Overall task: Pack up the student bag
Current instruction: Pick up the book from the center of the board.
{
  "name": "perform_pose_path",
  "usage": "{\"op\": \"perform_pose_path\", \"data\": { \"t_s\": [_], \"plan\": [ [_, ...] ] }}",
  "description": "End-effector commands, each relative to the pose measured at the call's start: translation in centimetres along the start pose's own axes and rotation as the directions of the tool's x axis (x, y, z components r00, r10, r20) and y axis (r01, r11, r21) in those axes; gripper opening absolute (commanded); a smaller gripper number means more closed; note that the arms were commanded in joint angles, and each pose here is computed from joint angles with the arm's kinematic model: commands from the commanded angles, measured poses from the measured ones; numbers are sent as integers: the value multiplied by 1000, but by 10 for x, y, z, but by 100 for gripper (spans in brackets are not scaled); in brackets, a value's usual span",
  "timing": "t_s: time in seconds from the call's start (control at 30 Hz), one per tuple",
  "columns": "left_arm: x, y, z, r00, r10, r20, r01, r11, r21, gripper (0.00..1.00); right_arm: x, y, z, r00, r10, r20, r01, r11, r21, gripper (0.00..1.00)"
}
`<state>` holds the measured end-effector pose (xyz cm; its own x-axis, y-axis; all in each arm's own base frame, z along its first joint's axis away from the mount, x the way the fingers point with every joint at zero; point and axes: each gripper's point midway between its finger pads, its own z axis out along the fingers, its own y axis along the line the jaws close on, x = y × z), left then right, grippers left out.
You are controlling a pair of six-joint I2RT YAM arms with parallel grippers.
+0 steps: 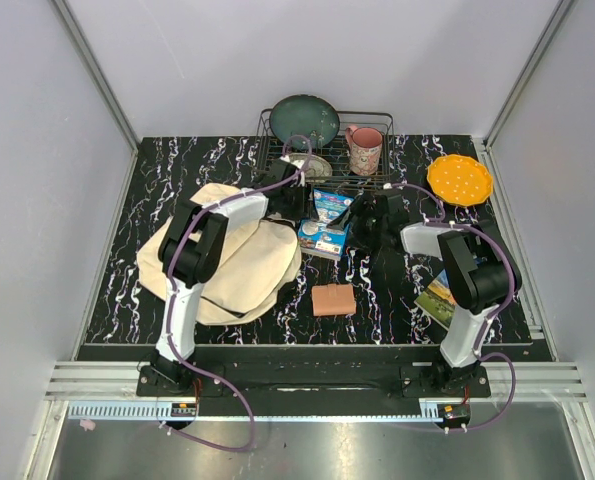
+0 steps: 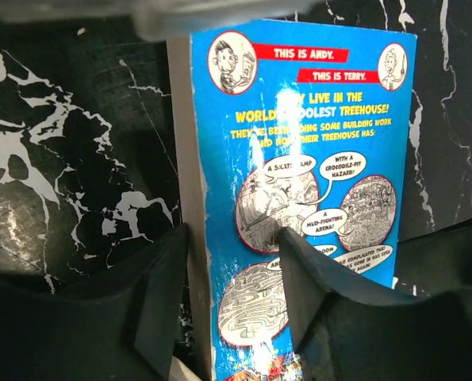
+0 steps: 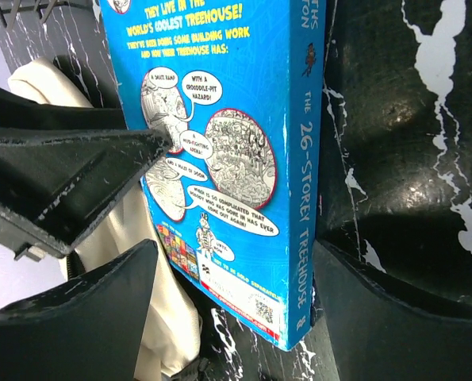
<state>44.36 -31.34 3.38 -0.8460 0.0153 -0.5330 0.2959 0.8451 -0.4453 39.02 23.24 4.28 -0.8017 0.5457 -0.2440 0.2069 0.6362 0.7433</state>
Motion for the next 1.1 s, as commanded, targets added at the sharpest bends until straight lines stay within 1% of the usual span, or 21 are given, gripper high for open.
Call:
{"op": "perform_pose_path", "data": {
  "t_s": [0.0, 0.03, 0.07, 0.1, 0.2, 0.23, 0.27, 0.4, 0.43, 0.47, 0.5, 0.6, 0.77, 0.87, 0.93, 0.97, 1.0, 1.03, 1.07],
  "plan": [
    [18, -37, -3, 997, -44, -60, 53, 985, 164, 42, 7, -25, -2, 1000, 19, 13, -20, 998, 62, 85],
    [18, -38, -4, 997, -46, -58, 55, 985, 166, 37, 6, -24, -5, 1000, 17, 24, -18, 998, 58, 85],
    [20, -40, -3, 997, -52, -57, 61, 983, 172, 34, 9, -27, -6, 999, 24, 24, -25, 998, 64, 85],
    [22, -40, -3, 997, -56, -60, 66, 982, 176, 28, 11, -28, -7, 999, 23, 23, -25, 998, 62, 85],
    [23, -45, -3, 995, -73, -66, 85, 976, 203, 17, 15, -33, -7, 999, 31, 13, -32, 997, 67, 85],
    [22, -48, -4, 995, -76, -62, 88, 974, 211, 13, 16, -34, -7, 999, 31, 11, -32, 997, 66, 85],
    [21, -52, -5, 995, -80, -60, 92, 969, 231, 11, 17, -35, -7, 999, 32, 8, -32, 997, 69, 85],
    [15, -69, -13, 996, -79, -45, 89, 951, 297, 12, 18, -37, -5, 999, 39, 4, -39, 997, 70, 84],
    [16, -71, -14, 996, -75, -48, 86, 947, 309, 16, 18, -38, -5, 999, 39, 4, -39, 997, 72, 84],
    [15, -76, -16, 997, -69, -48, 80, 942, 326, 30, 18, -36, -4, 999, 40, 1, -40, 997, 66, 84],
    [16, -77, -15, 996, -69, -53, 83, 938, 335, 38, 18, -36, -4, 999, 42, 1, -42, 997, 66, 84],
    [23, -85, -16, 994, -69, -90, 99, 917, 387, 41, 18, -37, -3, 999, 49, 3, -49, 997, 67, 84],
    [27, -97, -22, 993, -56, -102, 98, 877, 471, 40, 19, -37, -2, 999, 53, -1, -53, 997, 65, 84],
    [24, -106, -29, 995, -46, -85, 84, 848, 523, 39, 19, -39, -2, 998, 56, 2, -56, 996, 69, 84],
    [23, -110, -33, 995, -36, -88, 78, 837, 541, 31, 19, -39, -2, 998, 56, 3, -56, 996, 68, 84],
    [23, -112, -35, 995, -35, -93, 81, 830, 553, 24, 19, -39, -2, 998, 56, 3, -56, 996, 68, 84],
    [25, -113, -34, 994, -32, -101, 83, 826, 558, 22, 18, -39, -2, 998, 58, 6, -58, 996, 68, 84],
    [26, -114, -35, 994, -29, -106, 84, 823, 562, 26, 18, -39, -2, 998, 56, 6, -56, 996, 68, 84],
    [26, -115, -35, 993, -26, -111, 85, 818, 568, 32, 18, -38, -2, 998, 58, 6, -58, 996, 65, 83]
  ]
}}
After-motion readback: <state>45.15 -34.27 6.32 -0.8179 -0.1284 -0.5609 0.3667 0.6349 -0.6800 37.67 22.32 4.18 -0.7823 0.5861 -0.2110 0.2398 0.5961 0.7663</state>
